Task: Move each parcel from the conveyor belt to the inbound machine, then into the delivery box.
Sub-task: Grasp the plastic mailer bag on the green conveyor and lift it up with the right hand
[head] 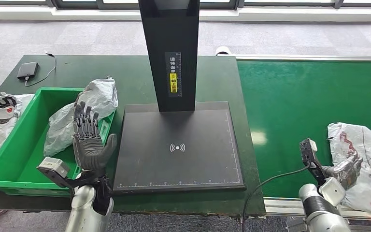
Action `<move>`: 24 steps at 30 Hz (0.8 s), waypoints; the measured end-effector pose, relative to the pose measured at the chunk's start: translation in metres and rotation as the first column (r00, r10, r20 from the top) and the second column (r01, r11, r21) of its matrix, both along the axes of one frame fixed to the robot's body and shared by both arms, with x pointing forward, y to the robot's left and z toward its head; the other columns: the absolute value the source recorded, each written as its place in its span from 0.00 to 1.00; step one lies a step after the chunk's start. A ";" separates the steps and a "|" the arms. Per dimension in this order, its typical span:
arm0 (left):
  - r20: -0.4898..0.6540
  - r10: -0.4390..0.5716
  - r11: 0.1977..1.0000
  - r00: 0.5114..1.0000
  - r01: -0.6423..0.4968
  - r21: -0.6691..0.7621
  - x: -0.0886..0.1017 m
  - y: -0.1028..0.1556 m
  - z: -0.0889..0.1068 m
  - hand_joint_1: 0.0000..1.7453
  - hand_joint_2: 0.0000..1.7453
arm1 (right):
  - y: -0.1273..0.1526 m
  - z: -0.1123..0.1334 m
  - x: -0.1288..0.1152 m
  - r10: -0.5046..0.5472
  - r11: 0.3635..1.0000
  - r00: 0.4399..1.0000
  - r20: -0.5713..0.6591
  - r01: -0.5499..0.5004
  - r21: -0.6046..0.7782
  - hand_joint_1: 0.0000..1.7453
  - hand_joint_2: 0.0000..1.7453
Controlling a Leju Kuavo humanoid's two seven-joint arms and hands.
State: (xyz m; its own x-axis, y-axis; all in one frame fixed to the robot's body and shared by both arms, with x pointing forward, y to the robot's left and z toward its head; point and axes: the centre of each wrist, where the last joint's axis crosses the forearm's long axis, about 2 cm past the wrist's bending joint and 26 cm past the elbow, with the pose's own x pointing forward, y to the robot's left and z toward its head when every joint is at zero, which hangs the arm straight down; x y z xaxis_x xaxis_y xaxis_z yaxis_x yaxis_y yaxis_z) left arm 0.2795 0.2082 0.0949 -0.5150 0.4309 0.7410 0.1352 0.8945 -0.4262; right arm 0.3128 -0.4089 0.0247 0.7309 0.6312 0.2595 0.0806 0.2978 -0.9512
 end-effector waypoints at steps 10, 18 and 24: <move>-0.005 0.032 0.999 0.999 -0.032 -0.005 -0.002 0.008 -0.002 0.00 1.00 | -0.020 -0.007 -0.016 -0.126 0.990 0.989 -0.077 0.120 -0.080 0.00 1.00; -0.007 0.039 0.999 0.999 -0.039 0.006 -0.002 0.008 -0.001 0.00 1.00 | -0.021 -0.008 -0.018 -0.147 0.987 0.983 -0.114 0.138 -0.078 0.00 1.00; -0.009 0.032 0.999 0.999 -0.032 0.009 -0.002 0.008 -0.002 0.00 1.00 | -0.027 -0.008 -0.019 -0.218 0.975 0.961 -0.167 0.208 -0.076 0.00 1.00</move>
State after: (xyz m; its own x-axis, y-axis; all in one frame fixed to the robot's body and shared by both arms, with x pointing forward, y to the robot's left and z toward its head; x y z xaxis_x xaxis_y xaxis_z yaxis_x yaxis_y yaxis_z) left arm 0.2774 0.2166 0.0926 -0.5221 0.4076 0.7492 0.1026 0.9020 -0.4193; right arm 0.2934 -0.4356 0.0165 0.8806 0.4662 0.0848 -0.0317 0.2365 -0.9711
